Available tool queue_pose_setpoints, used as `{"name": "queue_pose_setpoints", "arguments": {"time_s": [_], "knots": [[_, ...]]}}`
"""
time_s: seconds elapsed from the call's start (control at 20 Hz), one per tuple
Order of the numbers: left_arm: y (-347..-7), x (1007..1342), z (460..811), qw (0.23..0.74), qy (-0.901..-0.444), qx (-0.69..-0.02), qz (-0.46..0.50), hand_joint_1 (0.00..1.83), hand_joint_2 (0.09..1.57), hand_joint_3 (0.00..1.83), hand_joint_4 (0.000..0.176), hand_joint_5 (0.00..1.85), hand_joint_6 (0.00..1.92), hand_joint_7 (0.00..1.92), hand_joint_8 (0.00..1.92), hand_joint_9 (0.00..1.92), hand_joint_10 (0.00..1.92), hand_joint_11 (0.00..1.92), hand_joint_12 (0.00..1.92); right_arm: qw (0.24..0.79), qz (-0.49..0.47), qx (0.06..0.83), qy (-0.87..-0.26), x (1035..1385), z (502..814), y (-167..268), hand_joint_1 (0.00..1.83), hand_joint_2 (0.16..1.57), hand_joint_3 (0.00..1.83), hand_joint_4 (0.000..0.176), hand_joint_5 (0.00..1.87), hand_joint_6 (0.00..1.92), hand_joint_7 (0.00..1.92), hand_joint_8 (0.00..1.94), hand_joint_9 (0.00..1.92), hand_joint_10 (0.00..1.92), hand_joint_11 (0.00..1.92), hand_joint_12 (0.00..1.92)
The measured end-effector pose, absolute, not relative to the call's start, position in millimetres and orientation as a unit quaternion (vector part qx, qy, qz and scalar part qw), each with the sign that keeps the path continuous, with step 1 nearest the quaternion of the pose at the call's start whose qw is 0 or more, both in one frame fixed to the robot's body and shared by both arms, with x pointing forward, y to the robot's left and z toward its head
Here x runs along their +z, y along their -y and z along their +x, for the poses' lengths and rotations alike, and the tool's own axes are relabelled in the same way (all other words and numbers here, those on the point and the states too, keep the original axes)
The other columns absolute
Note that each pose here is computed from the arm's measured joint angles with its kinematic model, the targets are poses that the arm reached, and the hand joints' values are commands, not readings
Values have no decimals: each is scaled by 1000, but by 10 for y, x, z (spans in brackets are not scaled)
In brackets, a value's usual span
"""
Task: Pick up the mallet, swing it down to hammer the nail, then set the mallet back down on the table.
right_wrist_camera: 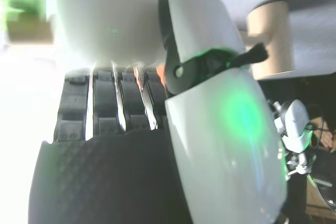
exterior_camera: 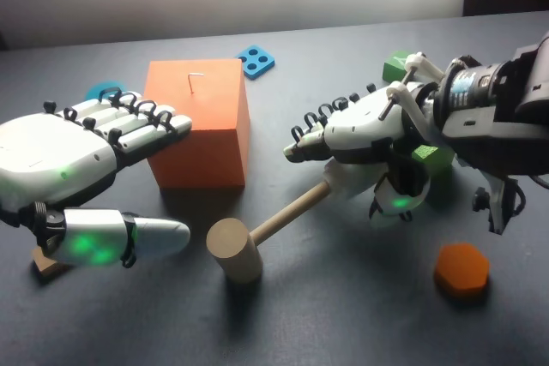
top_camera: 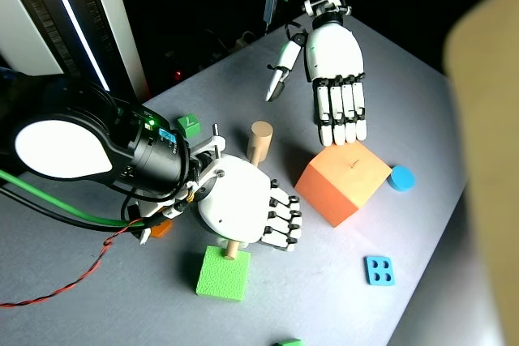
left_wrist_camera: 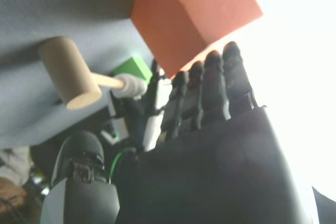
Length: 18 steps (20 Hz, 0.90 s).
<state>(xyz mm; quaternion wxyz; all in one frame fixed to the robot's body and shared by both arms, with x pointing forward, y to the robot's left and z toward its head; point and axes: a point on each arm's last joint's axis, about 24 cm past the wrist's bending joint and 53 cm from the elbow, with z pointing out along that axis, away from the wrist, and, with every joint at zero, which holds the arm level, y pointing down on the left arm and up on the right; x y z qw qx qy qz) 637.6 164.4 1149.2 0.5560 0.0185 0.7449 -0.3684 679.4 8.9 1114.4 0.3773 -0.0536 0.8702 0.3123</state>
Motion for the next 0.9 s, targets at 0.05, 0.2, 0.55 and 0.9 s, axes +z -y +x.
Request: {"name": "queue_pose_setpoints", "arguments": {"time_s": [0.05,0.2,0.55,0.9], "knots": [[-1653,11491,6387,557,-745,-368,17,0,1134,1,0,0,0,0,0,0,0,0,0,378,-54,312,-870,11139,6799,-87,1354,987,0,0,81,6,0,0,0,0,0,347],[-1646,11475,6378,556,-745,-368,19,0,1137,3,0,0,0,0,0,0,0,0,0,382,-59,314,-867,11136,6813,-111,1366,993,0,0,84,4,0,0,0,0,0,315],[-1659,11434,6363,552,-749,-366,18,0,1138,2,0,0,0,0,0,0,0,0,0,382,-69,312,-867,11088,6796,-139,1359,1006,6,0,85,5,0,0,0,0,0,397],[-1647,11416,6358,550,-750,-367,17,0,1131,0,0,0,0,0,0,0,0,0,0,382,-72,312,-867,11050,6801,-145,1356,996,2,0,115,2,35,5,29,8,0,569]]}}
